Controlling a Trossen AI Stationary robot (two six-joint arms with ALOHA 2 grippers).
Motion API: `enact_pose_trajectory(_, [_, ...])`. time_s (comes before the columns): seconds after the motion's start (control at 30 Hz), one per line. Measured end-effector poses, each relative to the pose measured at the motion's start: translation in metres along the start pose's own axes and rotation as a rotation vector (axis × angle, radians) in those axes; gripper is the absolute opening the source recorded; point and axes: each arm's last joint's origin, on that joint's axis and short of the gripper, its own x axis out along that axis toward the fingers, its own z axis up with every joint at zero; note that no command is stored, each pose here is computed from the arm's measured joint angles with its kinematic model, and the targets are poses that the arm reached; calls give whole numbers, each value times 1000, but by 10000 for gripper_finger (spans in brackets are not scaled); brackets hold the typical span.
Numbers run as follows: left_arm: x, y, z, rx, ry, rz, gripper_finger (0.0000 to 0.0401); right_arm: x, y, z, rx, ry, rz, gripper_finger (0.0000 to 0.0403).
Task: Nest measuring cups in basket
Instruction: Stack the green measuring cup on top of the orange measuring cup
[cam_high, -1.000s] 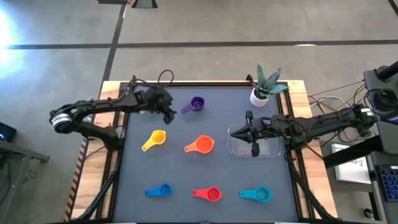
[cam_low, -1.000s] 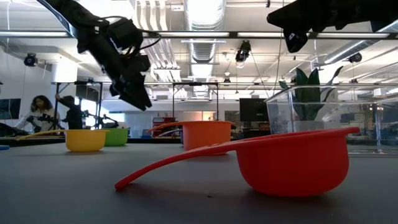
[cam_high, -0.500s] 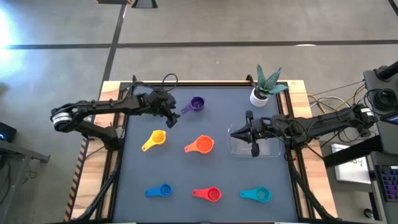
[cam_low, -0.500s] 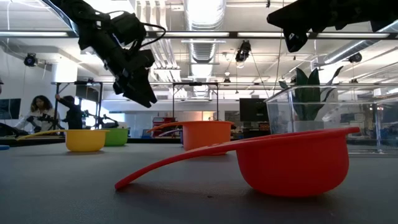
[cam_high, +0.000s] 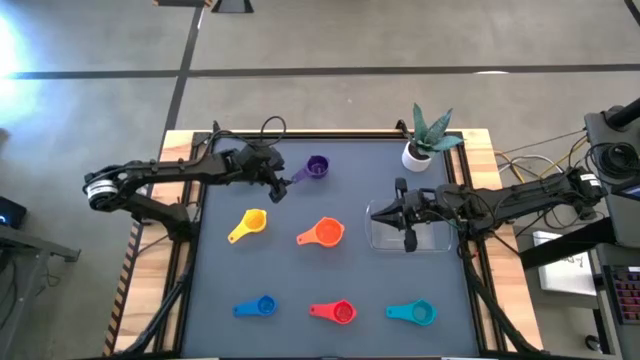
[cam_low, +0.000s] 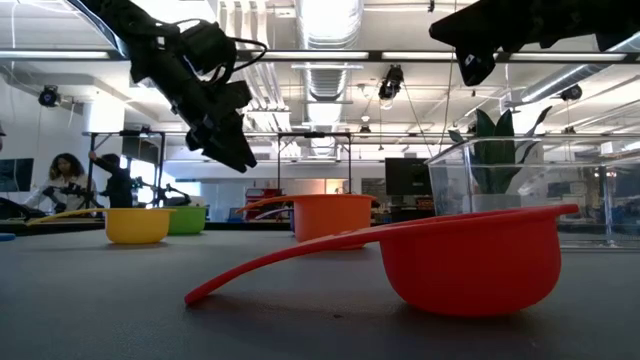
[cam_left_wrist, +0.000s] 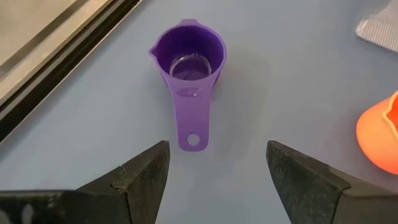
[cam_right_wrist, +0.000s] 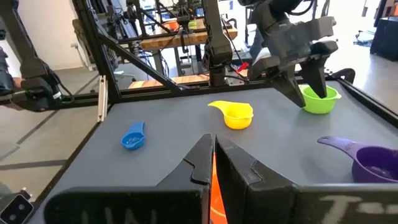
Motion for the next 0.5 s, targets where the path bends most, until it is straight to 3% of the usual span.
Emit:
enact_pose_trajectory(0.3, [40,-5,-3,0,30,-8,254,0,0,1,-12,-8,-9,9])
enact_pose_trajectory(0.5, [65,-6,10,-1,55,14,272,0,0,1,-12,-8,-9,9])
